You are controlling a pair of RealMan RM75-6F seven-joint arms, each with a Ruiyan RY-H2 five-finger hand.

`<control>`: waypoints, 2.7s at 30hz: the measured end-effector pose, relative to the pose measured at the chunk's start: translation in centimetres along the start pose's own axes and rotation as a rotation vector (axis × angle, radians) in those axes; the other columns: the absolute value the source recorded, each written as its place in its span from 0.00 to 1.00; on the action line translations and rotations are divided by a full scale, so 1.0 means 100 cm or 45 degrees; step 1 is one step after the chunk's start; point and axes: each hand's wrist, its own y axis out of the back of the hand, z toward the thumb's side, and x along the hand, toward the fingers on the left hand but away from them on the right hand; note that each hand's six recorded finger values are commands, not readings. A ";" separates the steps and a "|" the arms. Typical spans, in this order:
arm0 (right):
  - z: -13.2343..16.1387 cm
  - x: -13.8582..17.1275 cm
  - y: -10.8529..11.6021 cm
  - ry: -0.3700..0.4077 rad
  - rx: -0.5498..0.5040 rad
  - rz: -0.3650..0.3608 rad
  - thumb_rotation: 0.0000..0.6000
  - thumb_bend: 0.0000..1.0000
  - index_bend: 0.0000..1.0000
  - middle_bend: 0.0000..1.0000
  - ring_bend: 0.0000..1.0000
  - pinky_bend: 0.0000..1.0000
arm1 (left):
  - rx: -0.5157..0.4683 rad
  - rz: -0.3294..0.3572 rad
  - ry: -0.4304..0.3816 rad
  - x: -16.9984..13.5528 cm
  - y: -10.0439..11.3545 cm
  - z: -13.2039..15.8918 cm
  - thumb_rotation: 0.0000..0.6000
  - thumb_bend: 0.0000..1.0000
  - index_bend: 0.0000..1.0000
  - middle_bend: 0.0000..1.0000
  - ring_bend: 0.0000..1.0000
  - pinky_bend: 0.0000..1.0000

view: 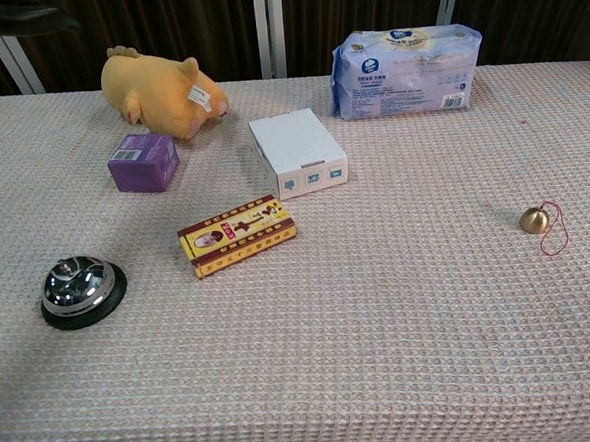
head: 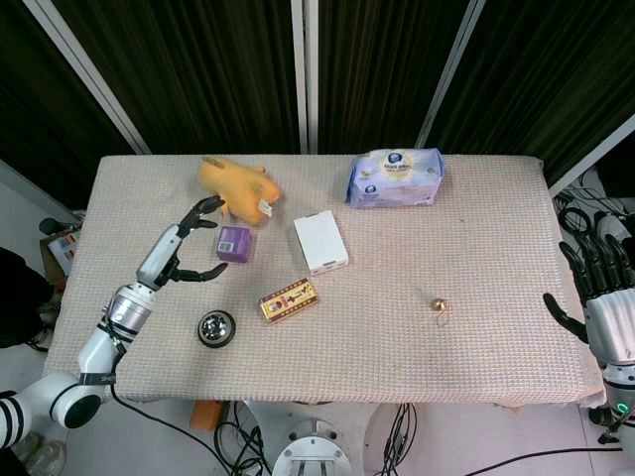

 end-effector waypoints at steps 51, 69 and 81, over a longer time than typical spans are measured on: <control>0.123 -0.044 -0.144 0.192 0.372 0.824 1.00 0.18 0.33 0.05 0.00 0.00 | 1.271 0.169 0.337 -0.161 0.031 -0.074 1.00 0.25 0.14 0.11 0.08 0.22; 0.108 -0.032 -0.169 0.094 0.302 0.832 1.00 0.21 0.43 0.09 0.00 0.00 | 1.251 0.140 0.369 -0.166 0.028 -0.085 1.00 0.25 0.14 0.11 0.08 0.22; 0.106 -0.028 -0.180 0.081 0.251 0.815 1.00 0.24 0.46 0.12 0.00 0.00 | 1.238 0.130 0.400 -0.170 0.029 -0.090 1.00 0.25 0.14 0.11 0.08 0.22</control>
